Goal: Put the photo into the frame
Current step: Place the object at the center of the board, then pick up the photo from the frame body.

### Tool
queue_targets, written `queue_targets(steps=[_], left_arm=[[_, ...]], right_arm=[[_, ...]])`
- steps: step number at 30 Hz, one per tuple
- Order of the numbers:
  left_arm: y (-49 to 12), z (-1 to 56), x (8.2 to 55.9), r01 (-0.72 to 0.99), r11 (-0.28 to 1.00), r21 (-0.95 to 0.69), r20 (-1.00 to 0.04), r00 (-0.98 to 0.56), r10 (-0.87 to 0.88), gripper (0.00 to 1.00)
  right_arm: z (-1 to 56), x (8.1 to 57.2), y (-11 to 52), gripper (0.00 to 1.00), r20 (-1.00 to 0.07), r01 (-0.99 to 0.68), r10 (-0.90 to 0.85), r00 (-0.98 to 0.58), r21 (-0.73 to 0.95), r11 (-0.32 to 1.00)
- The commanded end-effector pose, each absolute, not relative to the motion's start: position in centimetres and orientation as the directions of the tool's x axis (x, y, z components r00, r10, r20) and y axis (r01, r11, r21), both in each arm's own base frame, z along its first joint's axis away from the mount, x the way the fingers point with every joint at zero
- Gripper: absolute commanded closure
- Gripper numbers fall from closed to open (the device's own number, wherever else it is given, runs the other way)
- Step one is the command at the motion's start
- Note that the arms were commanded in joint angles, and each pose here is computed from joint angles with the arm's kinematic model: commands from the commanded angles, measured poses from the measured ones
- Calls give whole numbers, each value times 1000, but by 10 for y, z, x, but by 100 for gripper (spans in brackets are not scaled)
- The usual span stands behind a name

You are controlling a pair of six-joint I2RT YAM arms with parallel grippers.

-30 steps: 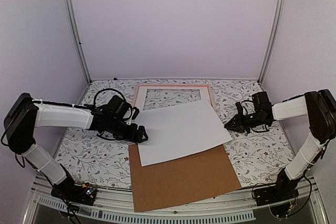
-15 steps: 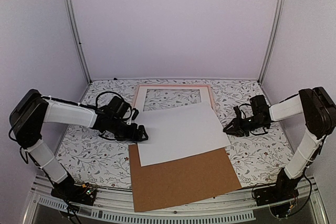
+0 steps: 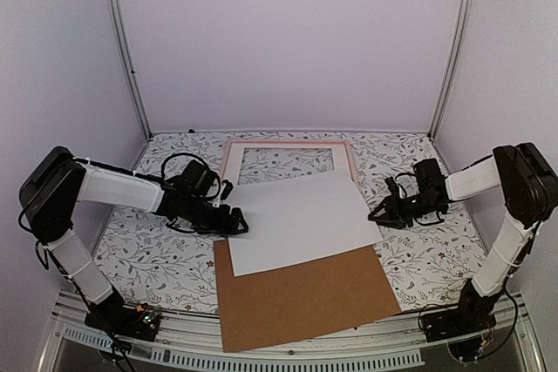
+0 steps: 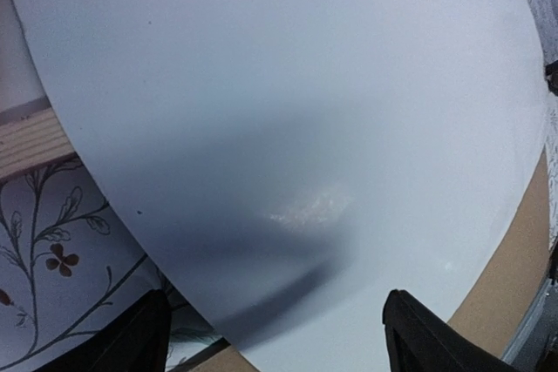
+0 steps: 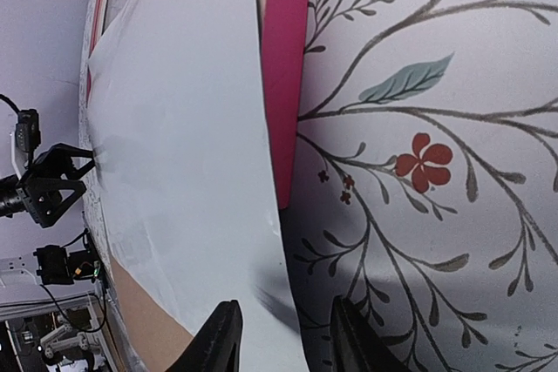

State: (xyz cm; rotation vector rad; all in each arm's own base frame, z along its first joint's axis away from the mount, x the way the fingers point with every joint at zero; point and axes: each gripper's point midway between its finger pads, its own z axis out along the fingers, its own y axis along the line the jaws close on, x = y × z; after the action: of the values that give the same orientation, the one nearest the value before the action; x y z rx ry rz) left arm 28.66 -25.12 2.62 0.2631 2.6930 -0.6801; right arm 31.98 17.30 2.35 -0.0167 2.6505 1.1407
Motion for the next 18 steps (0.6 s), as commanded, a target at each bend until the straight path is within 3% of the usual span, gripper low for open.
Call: queue_targets(steps=[1,10,18], left_arm=[[-255,29,297,262,859,-439,-392,-917,79,14],[-256,28,298,269,856,-440,-396,-915,84,17],[-255,29,300,275,860,-430,-405,-910,89,18]], right_arm=[[18,317,178,61,-230,-136,51,-972,722,678],[23,314,193,64,-216,-169,12,-976,797,580],[41,315,201,80,-237,-203,-1,-972,830,519]])
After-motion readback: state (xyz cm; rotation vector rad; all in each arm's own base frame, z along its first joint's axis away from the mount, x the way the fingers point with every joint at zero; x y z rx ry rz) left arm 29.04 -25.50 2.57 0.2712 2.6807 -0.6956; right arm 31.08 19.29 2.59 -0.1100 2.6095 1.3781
